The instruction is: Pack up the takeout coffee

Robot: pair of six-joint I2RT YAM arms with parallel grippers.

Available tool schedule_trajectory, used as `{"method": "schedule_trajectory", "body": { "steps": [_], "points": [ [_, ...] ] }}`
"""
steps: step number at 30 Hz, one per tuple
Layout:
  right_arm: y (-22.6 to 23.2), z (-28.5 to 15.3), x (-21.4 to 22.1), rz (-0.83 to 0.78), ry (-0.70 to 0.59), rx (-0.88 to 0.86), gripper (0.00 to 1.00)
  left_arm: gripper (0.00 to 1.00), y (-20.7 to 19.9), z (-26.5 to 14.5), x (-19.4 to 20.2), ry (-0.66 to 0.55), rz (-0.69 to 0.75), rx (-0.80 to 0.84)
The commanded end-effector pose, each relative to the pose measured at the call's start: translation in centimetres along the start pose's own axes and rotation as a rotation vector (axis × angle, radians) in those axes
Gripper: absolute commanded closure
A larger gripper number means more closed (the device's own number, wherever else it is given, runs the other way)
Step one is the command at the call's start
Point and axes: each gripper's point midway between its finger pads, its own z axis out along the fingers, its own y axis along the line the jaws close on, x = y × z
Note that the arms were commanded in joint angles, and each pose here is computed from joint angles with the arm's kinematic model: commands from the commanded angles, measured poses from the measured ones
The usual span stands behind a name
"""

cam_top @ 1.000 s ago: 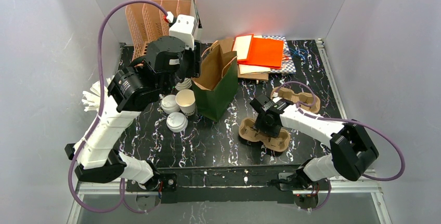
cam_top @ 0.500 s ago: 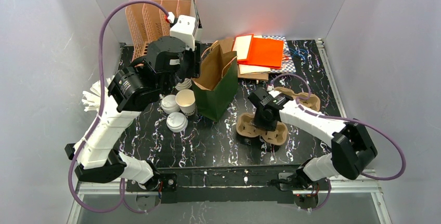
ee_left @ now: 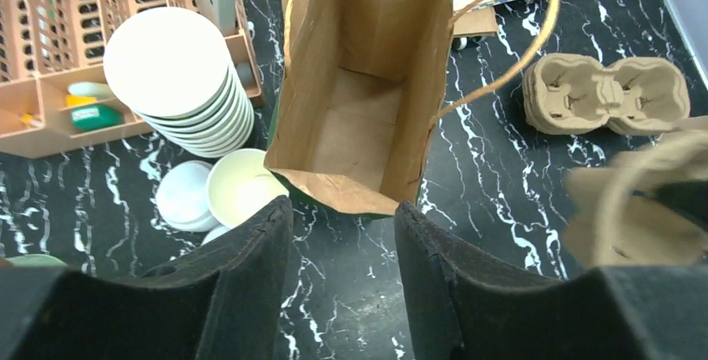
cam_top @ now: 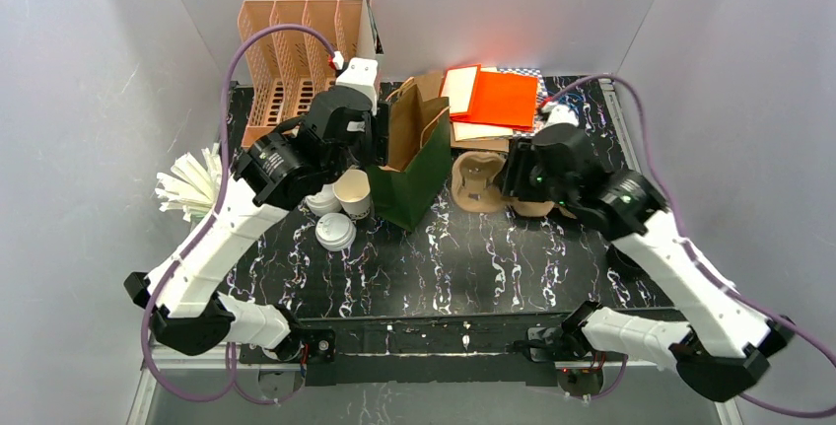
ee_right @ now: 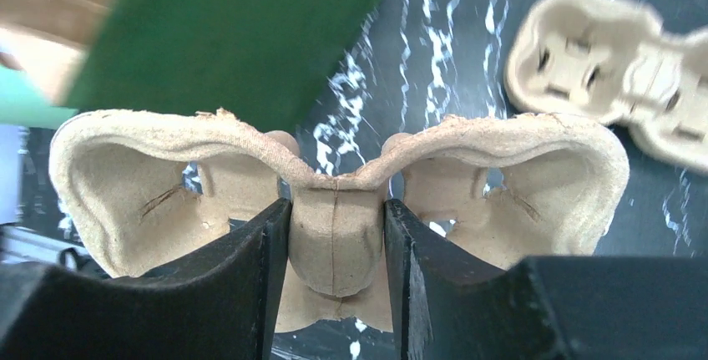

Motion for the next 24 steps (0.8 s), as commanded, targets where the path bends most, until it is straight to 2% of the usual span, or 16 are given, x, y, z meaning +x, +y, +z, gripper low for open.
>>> {"method": "schedule_trajectory", "body": {
  "steps": [1, 5, 13, 18, 24],
  "points": [
    [2.1, -5.3, -5.5, -0.097, -0.208, -0.145, 0.49, 0.51, 0.3, 0.7, -0.5, -0.018, -0.135, 0.041],
    [4.5, -7.6, -9.5, -0.147, -0.321, -0.22, 0.51, 0.45, 0.8, 2.8, 0.2, 0.021, -0.145, 0.027],
    [11.1, -11.6, -16.4, -0.202, -0.437, -0.412, 0.53, 0.34, 0.6, 7.5, -0.9, 0.066, -0.189, 0.117],
    [14.5, -12.7, -17.9, -0.188, -0.475, -0.562, 0.53, 0.34, 0.2, 11.2, -0.5, 0.104, -0.138, 0.094],
    [15.8, -12.9, -17.3, -0.18, -0.459, -0.649, 0.54, 0.35, 0.7, 14.9, 1.0, 0.16, -0.048, 0.033]
  ]
}}
